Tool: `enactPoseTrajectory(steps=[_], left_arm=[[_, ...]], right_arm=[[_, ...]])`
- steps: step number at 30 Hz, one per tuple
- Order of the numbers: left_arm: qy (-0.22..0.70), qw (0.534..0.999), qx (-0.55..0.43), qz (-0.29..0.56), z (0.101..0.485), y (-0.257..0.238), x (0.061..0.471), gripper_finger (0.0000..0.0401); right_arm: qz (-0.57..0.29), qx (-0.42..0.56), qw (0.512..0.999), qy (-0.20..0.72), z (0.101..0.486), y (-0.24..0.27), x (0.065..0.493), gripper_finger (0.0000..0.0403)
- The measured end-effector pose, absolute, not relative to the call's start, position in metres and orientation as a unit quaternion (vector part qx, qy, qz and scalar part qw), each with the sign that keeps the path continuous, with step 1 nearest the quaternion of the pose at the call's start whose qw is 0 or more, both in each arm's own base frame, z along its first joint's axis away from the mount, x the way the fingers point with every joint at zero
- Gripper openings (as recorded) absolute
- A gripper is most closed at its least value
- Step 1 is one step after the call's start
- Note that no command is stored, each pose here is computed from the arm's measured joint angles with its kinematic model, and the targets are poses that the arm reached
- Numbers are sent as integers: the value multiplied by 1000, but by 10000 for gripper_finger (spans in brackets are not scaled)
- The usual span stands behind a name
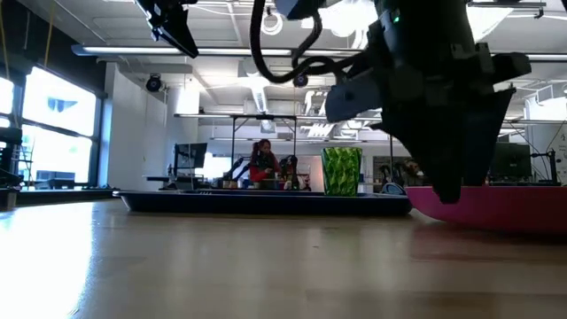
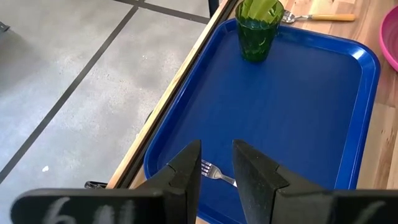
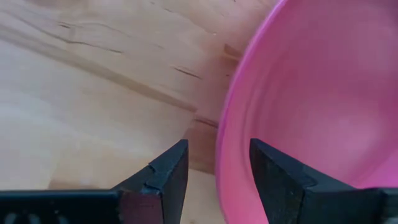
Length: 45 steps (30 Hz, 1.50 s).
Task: Pick and place plate/cup/fork/spoon on tray
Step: Put the pink plate on the blue tray
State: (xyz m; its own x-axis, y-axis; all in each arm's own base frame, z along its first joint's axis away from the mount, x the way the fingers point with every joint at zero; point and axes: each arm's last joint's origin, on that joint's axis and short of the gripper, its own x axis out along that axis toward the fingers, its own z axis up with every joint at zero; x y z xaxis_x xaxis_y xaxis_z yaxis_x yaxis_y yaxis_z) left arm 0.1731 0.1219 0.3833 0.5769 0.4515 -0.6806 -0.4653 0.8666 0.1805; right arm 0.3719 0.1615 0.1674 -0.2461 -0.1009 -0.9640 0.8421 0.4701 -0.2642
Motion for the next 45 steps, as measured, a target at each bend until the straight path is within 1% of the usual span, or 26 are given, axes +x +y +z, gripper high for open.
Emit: enactPoseTrajectory(steps=[9, 13, 15, 19, 22, 26, 28, 30, 35, 41, 45], left_arm=[[381, 888, -9, 258, 383, 122, 173, 81], [381, 888, -9, 258, 383, 122, 173, 81], [381, 888, -9, 258, 383, 122, 173, 81], [381, 888, -9, 258, 383, 122, 173, 81], [381, 888, -9, 258, 383, 122, 173, 81], [381, 888, -9, 258, 383, 122, 173, 81], [381, 888, -9, 258, 383, 122, 173, 81], [381, 888, -9, 258, 383, 122, 173, 81], [381, 888, -9, 258, 383, 122, 173, 81], [380, 888, -13, 258, 383, 122, 173, 81], [381, 888, -14, 258, 383, 122, 173, 81]], right_arm=[[-433, 278, 533, 672, 151, 161, 374, 128], [-436, 285, 506, 687, 138, 159, 368, 126], [-431, 293, 501, 691, 136, 158, 366, 122], [-429, 295, 505, 689, 136, 159, 367, 92], [-428, 295, 509, 686, 136, 159, 367, 62], [-437, 288, 498, 692, 135, 157, 365, 18], [-438, 287, 497, 692, 136, 157, 365, 7], [-439, 285, 496, 693, 136, 157, 364, 9], [-435, 290, 513, 681, 150, 159, 364, 4], [-433, 296, 543, 656, 179, 162, 374, 2], [-425, 294, 572, 637, 201, 162, 381, 1]])
